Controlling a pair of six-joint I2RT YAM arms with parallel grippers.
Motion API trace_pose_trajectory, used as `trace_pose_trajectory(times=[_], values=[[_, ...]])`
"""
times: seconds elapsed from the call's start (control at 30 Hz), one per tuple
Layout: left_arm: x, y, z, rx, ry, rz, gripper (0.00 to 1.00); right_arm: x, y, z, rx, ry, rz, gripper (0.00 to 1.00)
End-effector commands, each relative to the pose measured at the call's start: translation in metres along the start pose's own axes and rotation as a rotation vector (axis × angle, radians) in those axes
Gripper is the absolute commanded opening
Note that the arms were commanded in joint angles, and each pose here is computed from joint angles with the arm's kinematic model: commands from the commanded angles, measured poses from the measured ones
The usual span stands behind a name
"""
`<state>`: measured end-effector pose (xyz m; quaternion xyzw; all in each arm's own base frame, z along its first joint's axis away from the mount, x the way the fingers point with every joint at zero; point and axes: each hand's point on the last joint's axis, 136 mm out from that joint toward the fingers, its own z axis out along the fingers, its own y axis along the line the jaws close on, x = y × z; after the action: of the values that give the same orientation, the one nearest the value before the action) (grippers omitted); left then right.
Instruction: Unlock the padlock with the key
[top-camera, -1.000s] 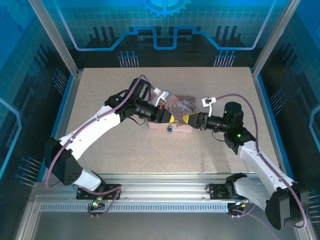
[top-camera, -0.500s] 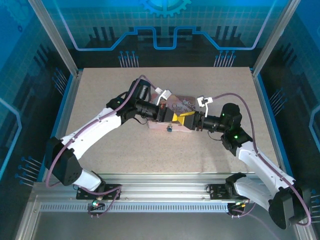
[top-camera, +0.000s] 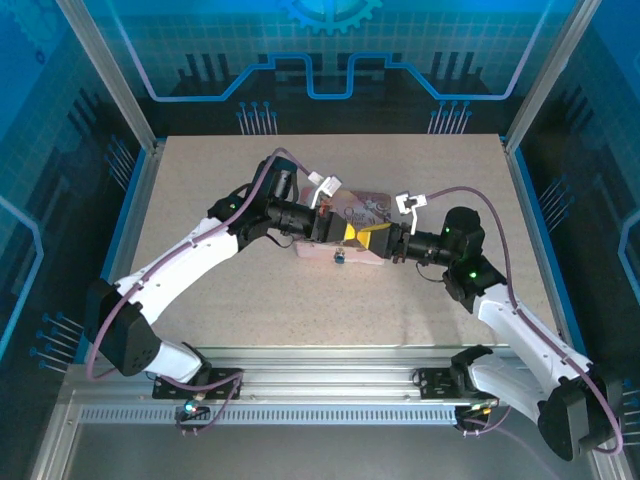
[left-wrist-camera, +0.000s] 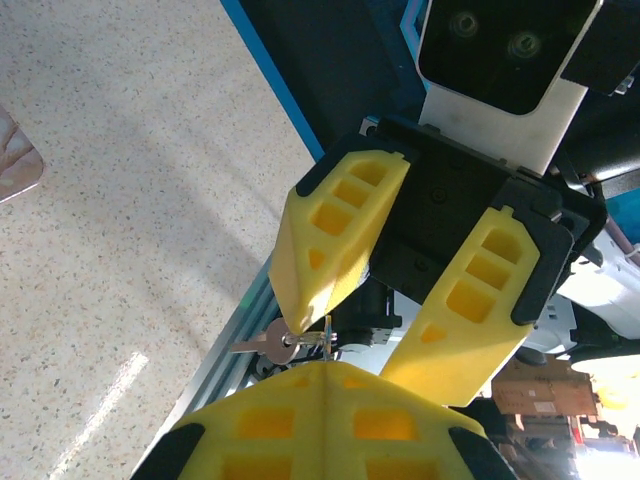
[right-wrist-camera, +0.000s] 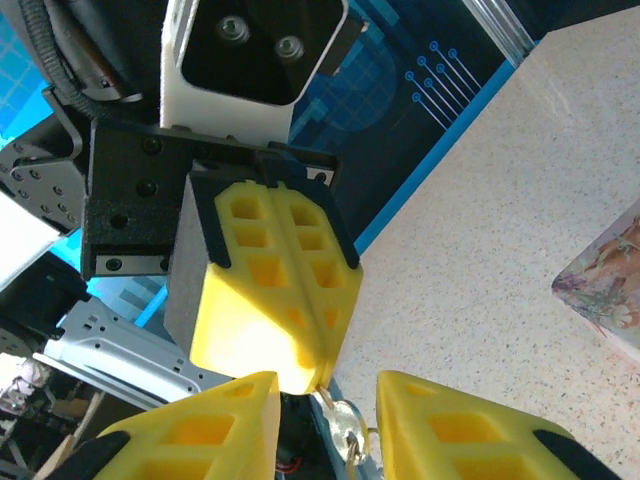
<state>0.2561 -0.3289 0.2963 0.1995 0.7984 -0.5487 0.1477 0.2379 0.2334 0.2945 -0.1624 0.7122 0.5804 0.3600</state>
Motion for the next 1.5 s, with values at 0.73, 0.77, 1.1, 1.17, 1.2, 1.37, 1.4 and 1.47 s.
trace_pose_trajectory(times=[0.73, 0.77, 1.1, 1.17, 1.2, 1.37, 1.4, 1.47], values=[[-0.005, -0.008, -0.007, 0.028, -0.029, 0.023, 0.0, 0.009, 0.018, -0.005, -0.062, 0.031, -0.06, 0.0], [-0.005, -0.007, -0.007, 0.027, -0.029, 0.022, 0.0, 0.009, 0.018, -0.006, -0.059, 0.029, -0.061, 0.0], [-0.012, 0.009, -0.023, -0.047, -0.115, -0.004, 0.51, 0.007, 0.003, -0.011, 0.05, 0.011, -0.056, 0.0], [-0.013, 0.017, -0.03, -0.068, -0.151, -0.02, 0.59, 0.007, 0.001, -0.014, 0.072, 0.003, -0.062, 0.0], [-0.013, 0.021, -0.034, -0.074, -0.169, -0.024, 0.61, 0.006, 0.0, -0.016, 0.087, -0.002, -0.066, 0.0], [-0.011, 0.042, -0.046, -0.146, -0.241, -0.048, 0.79, 0.008, -0.01, -0.024, 0.177, -0.007, -0.088, 0.0], [-0.01, 0.046, -0.048, -0.161, -0.254, -0.05, 0.84, 0.008, -0.011, -0.025, 0.188, -0.003, -0.09, 0.0], [-0.008, 0.053, -0.05, -0.189, -0.277, -0.051, 0.99, 0.01, -0.013, -0.027, 0.207, 0.008, -0.095, 0.0]])
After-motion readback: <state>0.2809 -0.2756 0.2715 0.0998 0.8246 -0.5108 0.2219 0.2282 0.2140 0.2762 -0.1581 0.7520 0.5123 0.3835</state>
